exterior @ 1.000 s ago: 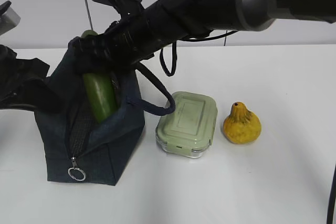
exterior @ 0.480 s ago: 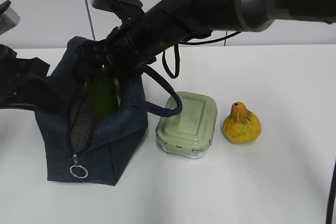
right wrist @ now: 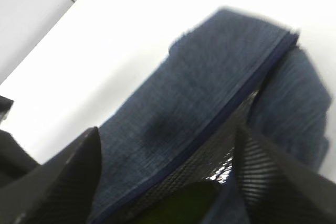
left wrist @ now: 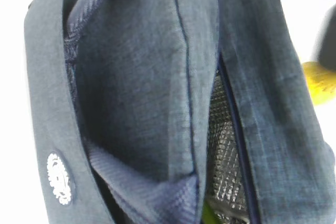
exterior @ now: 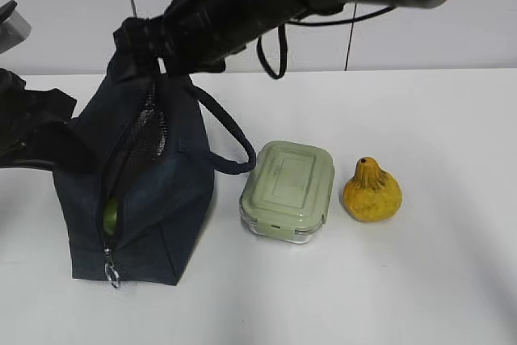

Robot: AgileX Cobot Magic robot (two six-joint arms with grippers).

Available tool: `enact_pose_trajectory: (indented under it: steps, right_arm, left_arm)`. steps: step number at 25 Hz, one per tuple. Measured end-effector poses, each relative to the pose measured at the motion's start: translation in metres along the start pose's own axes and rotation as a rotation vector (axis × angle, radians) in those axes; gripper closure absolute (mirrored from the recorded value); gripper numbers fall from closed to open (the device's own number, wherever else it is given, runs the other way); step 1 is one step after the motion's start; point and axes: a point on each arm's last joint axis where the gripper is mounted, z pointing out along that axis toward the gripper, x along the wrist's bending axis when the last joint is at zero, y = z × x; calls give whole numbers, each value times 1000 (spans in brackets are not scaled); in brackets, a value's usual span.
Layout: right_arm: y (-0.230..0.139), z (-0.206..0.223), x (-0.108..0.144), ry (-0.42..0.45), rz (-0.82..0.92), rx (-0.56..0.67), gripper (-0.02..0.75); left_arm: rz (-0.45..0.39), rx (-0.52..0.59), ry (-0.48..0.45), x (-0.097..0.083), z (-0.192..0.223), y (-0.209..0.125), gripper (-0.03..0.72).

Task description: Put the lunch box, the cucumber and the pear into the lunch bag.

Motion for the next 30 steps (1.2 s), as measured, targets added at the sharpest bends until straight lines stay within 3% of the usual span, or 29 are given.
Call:
enact_pose_trajectory:
  steps: [5, 7, 12, 15, 22, 30]
  right_arm:
    - [21, -48, -5, -101, -72, -34, 146]
    - [23, -75, -19, -200, -66, 19, 146]
    - [3, -111, -50, -439, -16, 301, 146]
    - [-10, -120, -56, -531, 6, 456, 147]
    - [-14, -128, -64, -649, 33, 512, 148]
    - [-51, -101, -81, -653, 76, 663, 148]
  left_arm:
    - [0, 0, 0, 0, 0, 0, 687]
    - [0, 0, 0, 0, 0, 0, 687]
    - [0, 1, 0, 0, 0, 0, 687]
    - [0, 4, -2, 0, 0, 0, 688]
    - [0, 7, -3, 0, 0, -1, 687]
    - [1, 7, -2, 0, 0, -1, 687]
